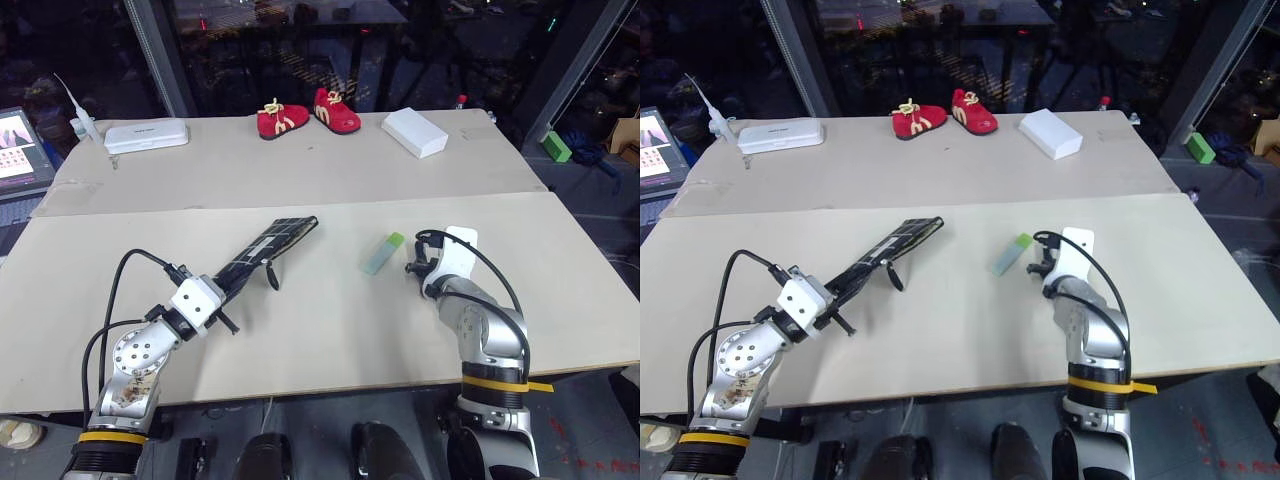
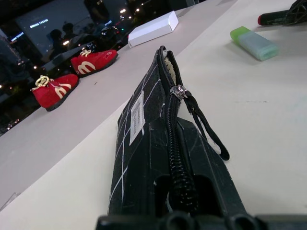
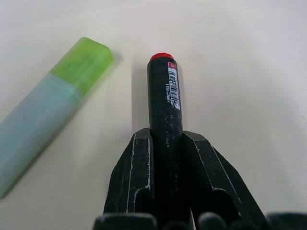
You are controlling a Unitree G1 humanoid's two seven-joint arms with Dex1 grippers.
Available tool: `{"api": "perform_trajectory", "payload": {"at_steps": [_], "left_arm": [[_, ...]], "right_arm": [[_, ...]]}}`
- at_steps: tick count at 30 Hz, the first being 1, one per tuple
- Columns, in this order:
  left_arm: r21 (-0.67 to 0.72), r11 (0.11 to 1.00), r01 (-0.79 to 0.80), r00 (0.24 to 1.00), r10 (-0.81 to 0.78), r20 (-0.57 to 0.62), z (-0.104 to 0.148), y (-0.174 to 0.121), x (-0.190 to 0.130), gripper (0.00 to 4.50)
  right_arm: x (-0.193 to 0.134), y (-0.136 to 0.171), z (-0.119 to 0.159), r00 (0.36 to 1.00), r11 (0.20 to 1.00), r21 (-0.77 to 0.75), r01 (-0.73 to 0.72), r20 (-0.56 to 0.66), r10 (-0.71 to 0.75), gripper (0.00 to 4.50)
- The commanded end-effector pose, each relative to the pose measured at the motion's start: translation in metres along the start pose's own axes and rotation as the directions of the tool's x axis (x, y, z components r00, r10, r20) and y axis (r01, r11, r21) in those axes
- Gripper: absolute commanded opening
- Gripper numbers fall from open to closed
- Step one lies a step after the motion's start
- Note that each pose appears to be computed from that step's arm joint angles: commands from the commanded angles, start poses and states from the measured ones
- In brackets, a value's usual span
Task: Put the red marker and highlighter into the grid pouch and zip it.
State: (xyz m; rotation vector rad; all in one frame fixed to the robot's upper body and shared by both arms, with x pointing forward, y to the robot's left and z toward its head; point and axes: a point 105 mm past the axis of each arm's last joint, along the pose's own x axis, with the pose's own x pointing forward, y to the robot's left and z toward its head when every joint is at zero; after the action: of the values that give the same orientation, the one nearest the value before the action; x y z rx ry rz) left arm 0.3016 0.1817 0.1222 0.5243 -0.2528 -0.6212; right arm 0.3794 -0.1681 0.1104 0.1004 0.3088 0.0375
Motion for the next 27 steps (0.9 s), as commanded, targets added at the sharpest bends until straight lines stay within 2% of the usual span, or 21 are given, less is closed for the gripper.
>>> {"api": "perform_trajectory", "payload": {"at_steps": [1,3,5,6,7,8,10,12,16,27], "left_arm": [[0.021,1.0,-0.007,0.999,0.007,0.037,0.012,0.006,0.001,0.0],[0.02,1.0,0.001,0.999,-0.002,0.037,0.011,0.005,0.001,0.0],[0.019,1.0,0.005,0.999,-0.005,0.037,0.011,0.005,0.001,0.0],[0.019,1.0,0.01,0.999,-0.011,0.039,0.012,0.003,0.001,0.0],[0.017,1.0,0.014,0.999,-0.015,0.041,0.012,0.002,0.002,0.0],[0.017,1.0,0.017,0.999,-0.018,0.043,0.012,0.002,0.002,0.0],[0.014,1.0,0.019,0.999,-0.02,0.047,0.013,0.001,0.003,0.0],[0.013,1.0,0.025,0.998,-0.026,0.055,0.014,0.0,0.004,0.0],[0.006,0.999,0.04,0.995,-0.041,0.086,0.02,-0.004,0.006,0.0],[0.008,0.993,0.119,0.987,-0.119,0.109,0.024,-0.018,0.008,0.0]], "right_arm": [[-0.016,0.039,0.073,0.912,0.944,-0.275,-0.183,0.31,0.267,0.5],[-0.025,0.06,0.082,0.844,0.858,-0.429,-0.284,0.313,0.436,0.5],[-0.033,0.071,0.087,0.788,0.775,-0.553,-0.307,0.309,0.532,0.5],[-0.039,0.08,0.082,0.751,0.664,-0.691,-0.287,0.267,0.604,0.5],[-0.043,0.089,0.072,0.719,0.508,-0.825,-0.247,0.195,0.667,0.5],[-0.046,0.095,0.061,0.697,0.379,-0.899,-0.221,0.127,0.706,0.5],[-0.043,0.097,0.046,0.684,0.235,-0.955,-0.184,0.047,0.728,0.5],[-0.037,0.097,0.039,0.683,0.158,-0.977,-0.141,0.019,0.73,0.5],[-0.025,0.098,0.033,0.677,0.069,-0.994,-0.08,-0.003,0.736,0.5],[-0.011,0.092,0.03,0.677,0.047,-0.997,-0.055,-0.002,0.736,0.5]]}}
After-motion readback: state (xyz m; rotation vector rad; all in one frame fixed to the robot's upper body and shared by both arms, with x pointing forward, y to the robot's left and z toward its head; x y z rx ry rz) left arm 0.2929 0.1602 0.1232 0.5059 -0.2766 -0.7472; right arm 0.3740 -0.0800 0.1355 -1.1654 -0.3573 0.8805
